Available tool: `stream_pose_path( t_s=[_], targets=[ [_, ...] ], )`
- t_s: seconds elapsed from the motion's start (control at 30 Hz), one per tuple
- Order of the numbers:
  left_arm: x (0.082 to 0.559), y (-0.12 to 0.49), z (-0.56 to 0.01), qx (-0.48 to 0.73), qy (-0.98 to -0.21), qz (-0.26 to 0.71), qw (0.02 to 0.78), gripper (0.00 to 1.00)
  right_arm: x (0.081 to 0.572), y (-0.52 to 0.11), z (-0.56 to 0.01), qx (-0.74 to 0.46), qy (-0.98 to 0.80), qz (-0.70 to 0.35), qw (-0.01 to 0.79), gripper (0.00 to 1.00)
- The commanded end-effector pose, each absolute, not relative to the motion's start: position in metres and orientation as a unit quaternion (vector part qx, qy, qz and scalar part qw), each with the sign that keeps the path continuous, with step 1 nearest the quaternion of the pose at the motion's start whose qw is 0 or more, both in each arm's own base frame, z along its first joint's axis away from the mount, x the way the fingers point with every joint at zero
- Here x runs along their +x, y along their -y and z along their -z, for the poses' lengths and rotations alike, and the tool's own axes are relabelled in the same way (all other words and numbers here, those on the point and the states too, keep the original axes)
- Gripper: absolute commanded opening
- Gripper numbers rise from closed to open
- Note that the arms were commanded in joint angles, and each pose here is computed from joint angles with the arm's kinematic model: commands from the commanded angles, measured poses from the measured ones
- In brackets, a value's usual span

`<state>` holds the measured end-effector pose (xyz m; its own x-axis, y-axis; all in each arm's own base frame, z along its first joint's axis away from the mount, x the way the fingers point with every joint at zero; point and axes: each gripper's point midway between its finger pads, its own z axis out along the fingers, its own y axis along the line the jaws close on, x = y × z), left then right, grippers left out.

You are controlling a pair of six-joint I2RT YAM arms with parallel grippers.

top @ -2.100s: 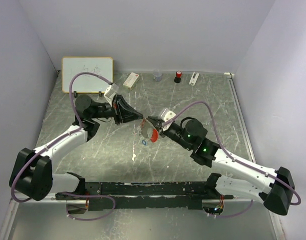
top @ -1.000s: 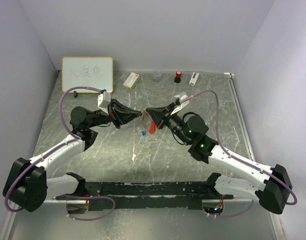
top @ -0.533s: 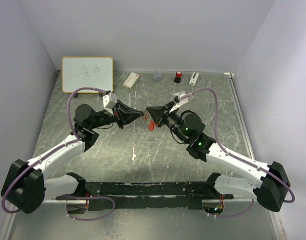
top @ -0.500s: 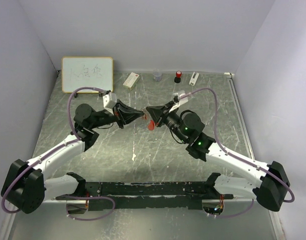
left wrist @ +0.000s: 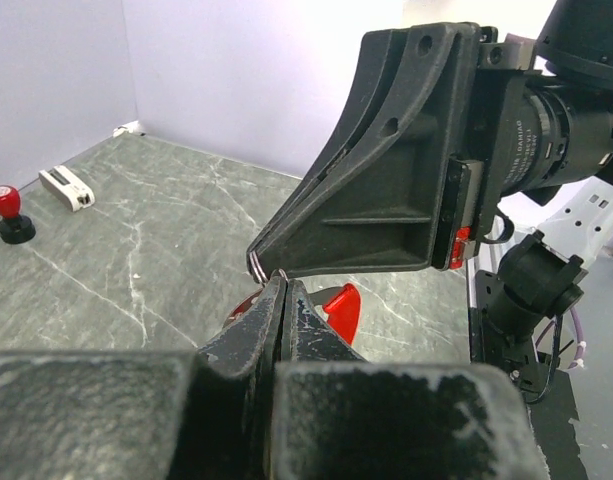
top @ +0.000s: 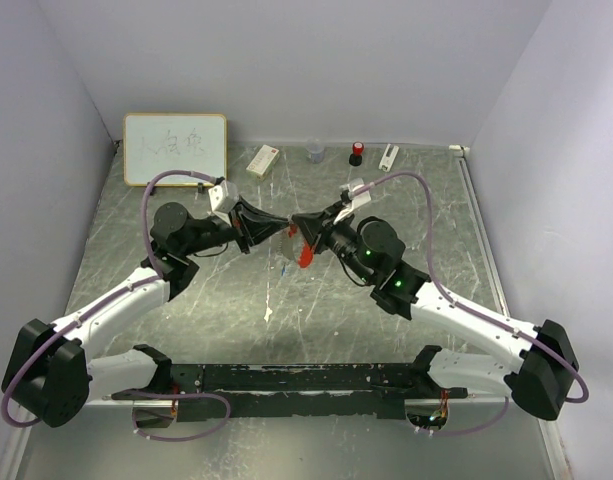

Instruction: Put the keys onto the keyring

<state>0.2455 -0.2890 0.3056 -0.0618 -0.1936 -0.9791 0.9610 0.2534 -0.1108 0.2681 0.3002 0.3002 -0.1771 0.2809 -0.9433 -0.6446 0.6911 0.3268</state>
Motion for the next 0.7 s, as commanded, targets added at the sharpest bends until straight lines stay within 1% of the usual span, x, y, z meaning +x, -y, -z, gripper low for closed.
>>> stream_pose_path(
  t_s=[0.0, 0.67],
  targets=[
    [0.250, 0.289, -0.324, 0.354, -0.525, 0.481, 0.607, 0.07, 0.264, -0.293, -0.321, -0.138, -0.652, -0.375, 0.645, 0.00],
    [0.264, 0.291, -0.330, 0.347, -0.530, 0.467, 0.617, 0.07, 0.257, -0.287, -0.317, -0.167, -0.657, -0.356, 0.643, 0.00]
  ],
)
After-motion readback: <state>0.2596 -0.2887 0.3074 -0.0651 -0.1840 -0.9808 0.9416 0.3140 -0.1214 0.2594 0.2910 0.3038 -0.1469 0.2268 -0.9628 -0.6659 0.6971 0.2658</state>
